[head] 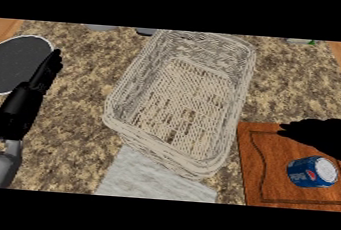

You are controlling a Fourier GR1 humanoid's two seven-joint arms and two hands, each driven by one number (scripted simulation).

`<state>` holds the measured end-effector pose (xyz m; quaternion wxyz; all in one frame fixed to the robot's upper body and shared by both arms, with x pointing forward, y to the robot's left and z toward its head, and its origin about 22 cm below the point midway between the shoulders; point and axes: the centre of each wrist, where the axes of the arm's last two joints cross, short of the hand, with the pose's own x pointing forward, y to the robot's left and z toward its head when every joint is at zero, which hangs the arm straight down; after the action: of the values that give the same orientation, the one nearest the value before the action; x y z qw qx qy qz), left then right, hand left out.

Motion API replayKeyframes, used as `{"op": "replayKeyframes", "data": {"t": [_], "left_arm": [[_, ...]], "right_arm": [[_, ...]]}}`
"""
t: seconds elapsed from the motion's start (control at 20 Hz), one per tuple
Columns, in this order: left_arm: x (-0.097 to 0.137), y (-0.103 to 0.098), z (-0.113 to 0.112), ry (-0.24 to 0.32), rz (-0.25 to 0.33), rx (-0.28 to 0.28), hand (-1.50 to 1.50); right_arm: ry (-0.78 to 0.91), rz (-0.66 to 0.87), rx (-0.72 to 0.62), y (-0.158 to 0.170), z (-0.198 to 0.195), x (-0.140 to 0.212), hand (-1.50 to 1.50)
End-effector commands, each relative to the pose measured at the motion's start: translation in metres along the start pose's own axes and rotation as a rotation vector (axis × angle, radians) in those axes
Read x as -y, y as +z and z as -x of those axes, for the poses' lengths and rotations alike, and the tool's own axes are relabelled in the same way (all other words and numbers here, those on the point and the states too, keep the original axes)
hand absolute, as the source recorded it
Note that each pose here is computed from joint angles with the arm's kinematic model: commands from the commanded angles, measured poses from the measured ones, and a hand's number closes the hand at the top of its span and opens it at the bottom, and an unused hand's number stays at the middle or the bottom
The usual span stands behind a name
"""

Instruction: Pick the can from the cutting board and place it in the basket

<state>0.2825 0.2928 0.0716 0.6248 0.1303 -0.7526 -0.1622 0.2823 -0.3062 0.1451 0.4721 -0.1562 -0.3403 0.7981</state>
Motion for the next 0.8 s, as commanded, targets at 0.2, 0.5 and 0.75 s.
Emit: {"op": "replayKeyframes", "data": {"t": [0.2,0.5,0.75], "left_arm": [[-0.001,0.007,0.001,0.000,0.003,-0.004,0.00],[0.000,-0.012,-0.010,0.001,-0.015,-0.016,0.00],[-0.011,-0.009,-0.007,0.005,-0.003,-0.012,0.00]], "right_arm": [[0.010,0.032,0.038,-0.014,0.012,-0.029,-1.50],[-0.003,0.047,0.028,-0.007,0.016,-0.057,-1.50],[-0.047,0.041,0.023,-0.019,0.021,-0.049,-1.50]]}}
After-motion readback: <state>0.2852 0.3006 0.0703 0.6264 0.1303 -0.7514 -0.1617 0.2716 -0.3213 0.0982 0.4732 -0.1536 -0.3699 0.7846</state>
